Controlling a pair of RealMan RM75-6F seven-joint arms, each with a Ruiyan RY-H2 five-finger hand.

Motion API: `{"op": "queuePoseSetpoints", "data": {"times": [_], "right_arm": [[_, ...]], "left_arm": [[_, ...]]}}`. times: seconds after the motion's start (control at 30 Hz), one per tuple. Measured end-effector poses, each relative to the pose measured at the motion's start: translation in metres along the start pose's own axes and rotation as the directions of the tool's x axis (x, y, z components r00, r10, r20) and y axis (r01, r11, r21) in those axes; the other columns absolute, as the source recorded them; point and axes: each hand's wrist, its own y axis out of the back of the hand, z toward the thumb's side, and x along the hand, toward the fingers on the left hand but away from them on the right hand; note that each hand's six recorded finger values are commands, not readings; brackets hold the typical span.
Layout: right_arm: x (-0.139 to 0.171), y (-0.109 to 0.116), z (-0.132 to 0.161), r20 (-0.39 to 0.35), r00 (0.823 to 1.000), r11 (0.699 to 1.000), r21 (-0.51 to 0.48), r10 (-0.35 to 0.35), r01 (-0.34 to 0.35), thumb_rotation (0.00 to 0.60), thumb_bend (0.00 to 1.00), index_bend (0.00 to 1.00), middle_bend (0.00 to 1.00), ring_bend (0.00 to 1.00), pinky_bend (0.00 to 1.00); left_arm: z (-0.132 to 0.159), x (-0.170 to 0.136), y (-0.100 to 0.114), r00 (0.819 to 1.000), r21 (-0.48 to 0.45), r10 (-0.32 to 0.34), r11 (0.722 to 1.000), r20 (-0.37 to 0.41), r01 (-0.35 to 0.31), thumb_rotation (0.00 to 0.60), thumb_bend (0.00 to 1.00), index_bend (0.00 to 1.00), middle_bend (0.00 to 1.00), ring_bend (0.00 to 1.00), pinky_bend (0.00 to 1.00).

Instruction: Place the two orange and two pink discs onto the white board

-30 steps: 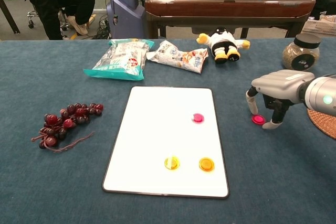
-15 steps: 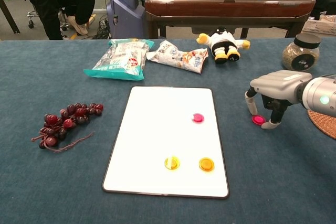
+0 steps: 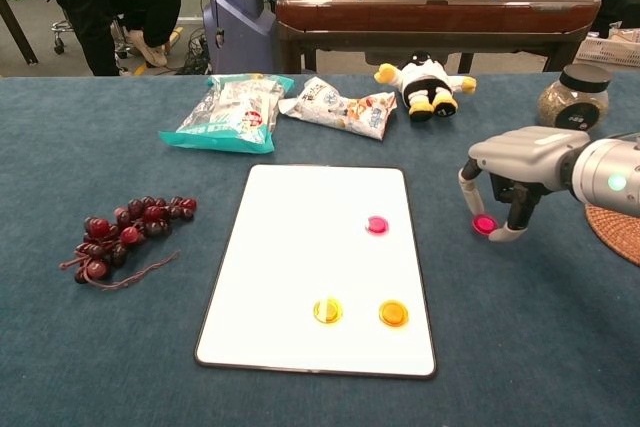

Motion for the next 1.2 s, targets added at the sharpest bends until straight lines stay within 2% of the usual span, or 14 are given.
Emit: {"op": "queuePoseSetpoints", "data": {"times": [0.23,0.4,0.9,1.2], "right_arm": [[0.001,0.032,0.032,-0.066,0.996,0.998,0.003,-0.057,0.058,0.600,0.25,0.54,1.00,1.00,1.00],[-0.007,0.047,0.056,-0.100,0.993,0.998,-0.027,-0.067,0.064,0.600,0.25,0.54,1.00,1.00,1.00],[-0.041,0.056,0.115,-0.168,0.984,0.998,-0.039,-0.056,0.050,0.600,0.25,0.54,1.00,1.00,1.00],[-0.050,0.058,0.136,-0.198,0.978,0.997,-0.061,-0.062,0.051,0.600,0.24,0.54,1.00,1.00,1.00]], "left_arm": [[0.000,0.000,0.001,1.000,-0.003,0.002,1.000,-0.001,-0.002,0.600,0.27,0.38,0.45,0.29,0.47],[-0.001,-0.001,0.002,1.000,-0.004,0.006,1.000,0.000,-0.006,0.600,0.27,0.38,0.45,0.29,0.47],[-0.001,-0.001,0.006,1.000,-0.019,0.011,1.000,0.001,-0.011,0.600,0.27,0.38,0.45,0.29,0.47],[-0.002,-0.003,0.006,1.000,-0.026,0.009,1.000,0.003,-0.008,0.600,0.27,0.38,0.45,0.29,0.47]]}}
